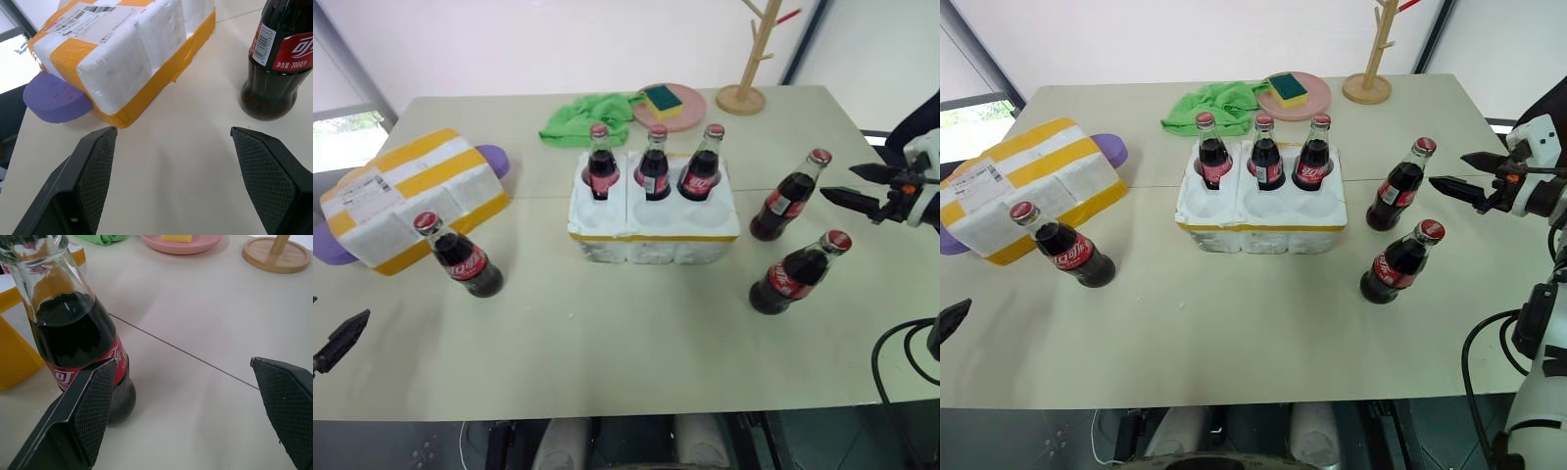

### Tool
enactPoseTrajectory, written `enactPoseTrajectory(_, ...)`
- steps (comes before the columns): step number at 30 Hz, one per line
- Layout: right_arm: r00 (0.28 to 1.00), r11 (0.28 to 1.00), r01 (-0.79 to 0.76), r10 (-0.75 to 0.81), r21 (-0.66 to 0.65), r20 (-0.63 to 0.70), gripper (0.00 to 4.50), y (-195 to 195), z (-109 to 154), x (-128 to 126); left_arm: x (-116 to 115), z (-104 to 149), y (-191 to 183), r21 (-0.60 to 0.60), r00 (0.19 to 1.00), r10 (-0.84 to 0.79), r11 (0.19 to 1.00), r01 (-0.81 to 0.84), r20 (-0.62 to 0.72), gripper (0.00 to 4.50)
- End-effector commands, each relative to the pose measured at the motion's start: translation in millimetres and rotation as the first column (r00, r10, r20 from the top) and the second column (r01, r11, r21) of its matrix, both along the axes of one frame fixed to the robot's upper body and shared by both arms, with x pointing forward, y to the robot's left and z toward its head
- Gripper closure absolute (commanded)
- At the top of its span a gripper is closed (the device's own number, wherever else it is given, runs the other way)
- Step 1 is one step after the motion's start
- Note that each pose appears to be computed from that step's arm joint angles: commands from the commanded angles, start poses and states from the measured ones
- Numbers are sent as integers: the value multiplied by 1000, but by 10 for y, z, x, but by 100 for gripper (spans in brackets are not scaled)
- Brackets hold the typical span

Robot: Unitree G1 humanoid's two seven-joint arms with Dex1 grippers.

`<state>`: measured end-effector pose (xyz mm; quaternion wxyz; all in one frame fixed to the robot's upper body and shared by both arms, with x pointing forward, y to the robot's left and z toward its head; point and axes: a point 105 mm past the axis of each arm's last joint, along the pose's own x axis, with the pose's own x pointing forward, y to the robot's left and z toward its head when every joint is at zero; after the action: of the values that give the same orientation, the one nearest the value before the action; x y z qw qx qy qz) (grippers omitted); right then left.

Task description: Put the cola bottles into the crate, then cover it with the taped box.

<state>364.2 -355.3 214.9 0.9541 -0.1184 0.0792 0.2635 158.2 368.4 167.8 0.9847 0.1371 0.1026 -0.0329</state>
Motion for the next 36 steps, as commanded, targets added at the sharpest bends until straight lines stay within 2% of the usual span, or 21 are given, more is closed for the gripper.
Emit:
enactPoseTrajectory(1, 998, 1000, 18, -19, 25, 58, 0, -55, 153, -21, 26, 85, -11, 32, 1000, -2, 999, 1, 24, 62)
enactPoseTrajectory(10, 999, 999, 16, -18, 46, 48, 0, -55, 154, -27, 12, 48, -7, -19, 1000, 9, 1000, -9, -2, 62)
enactPoseTrajectory(11, 999, 998, 12, -14, 56, 41, 0, -52, 152, -32, 11, 46, -10, -24, 1000, 10, 1000, -11, -2, 9)
enactPoseTrajectory(12, 999, 998, 10, -12, 58, 39, 0, -51, 154, -34, 10, 43, -14, -24, 1000, 9, 1000, -9, -4, 2)
enactPoseTrajectory(21, 998, 1000, 22, -23, 14, 54, 0, -51, 187, -8, 73, 95, -79, 2, 1000, -23, 1000, 23, 20, 2)
enactPoseTrajectory(28, 999, 1000, -2, 2, 1, 46, 0, -44, 245, -35, 124, 119, -253, -42, 992, -121, 992, 122, 27, 2)
enactPoseTrajectory(36, 995, 994, -102, 102, -34, 7, 0, -56, 512, -219, 309, 181, -420, -17, 971, -237, 971, 238, 34, 2)
